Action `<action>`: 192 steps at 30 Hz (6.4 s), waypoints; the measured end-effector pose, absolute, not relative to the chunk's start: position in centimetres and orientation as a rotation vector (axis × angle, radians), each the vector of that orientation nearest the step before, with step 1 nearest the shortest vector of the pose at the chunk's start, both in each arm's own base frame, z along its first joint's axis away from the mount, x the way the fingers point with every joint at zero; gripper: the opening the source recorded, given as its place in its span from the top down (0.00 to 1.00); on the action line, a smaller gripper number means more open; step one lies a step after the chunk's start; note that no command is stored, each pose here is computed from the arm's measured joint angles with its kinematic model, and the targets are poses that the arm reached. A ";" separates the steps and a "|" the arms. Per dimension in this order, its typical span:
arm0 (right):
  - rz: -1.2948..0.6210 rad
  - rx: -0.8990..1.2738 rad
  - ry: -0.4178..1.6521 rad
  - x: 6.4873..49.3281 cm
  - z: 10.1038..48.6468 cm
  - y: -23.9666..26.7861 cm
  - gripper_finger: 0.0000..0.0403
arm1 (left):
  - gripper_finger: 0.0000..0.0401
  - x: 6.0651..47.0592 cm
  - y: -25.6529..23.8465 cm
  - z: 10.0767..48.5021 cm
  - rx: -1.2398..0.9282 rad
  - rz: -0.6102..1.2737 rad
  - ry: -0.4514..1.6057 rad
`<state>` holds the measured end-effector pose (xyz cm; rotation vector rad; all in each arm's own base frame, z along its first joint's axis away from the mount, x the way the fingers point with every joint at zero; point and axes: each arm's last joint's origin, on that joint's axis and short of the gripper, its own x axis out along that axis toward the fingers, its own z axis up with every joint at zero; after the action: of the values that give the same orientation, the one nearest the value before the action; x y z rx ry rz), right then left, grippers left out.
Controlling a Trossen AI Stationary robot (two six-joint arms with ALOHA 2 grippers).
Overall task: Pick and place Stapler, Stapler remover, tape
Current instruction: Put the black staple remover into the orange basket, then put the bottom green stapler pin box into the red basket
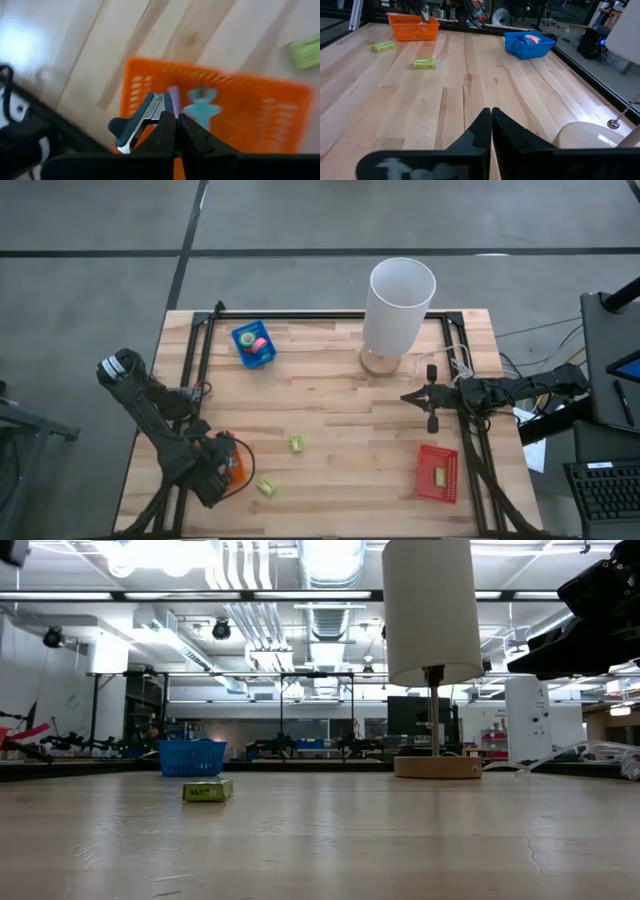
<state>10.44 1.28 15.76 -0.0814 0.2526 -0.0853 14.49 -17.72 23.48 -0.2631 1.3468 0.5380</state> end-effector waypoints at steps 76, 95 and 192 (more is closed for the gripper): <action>-0.085 -0.082 0.253 10.4 15.8 1.3 0.98 | 0.76 17.4 -19.1 25.0 -0.064 0.389 0.764; -0.085 -0.081 0.253 10.4 15.8 1.3 0.98 | 0.71 22.0 -18.5 23.2 -0.104 0.390 0.750; -0.085 -0.082 0.254 10.4 15.7 1.3 0.98 | 0.62 22.9 -18.7 20.2 -0.275 -0.111 1.051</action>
<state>10.44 1.28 15.74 -0.0817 0.2536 -0.0849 22.94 -18.67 20.15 -0.2753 1.0513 -0.1113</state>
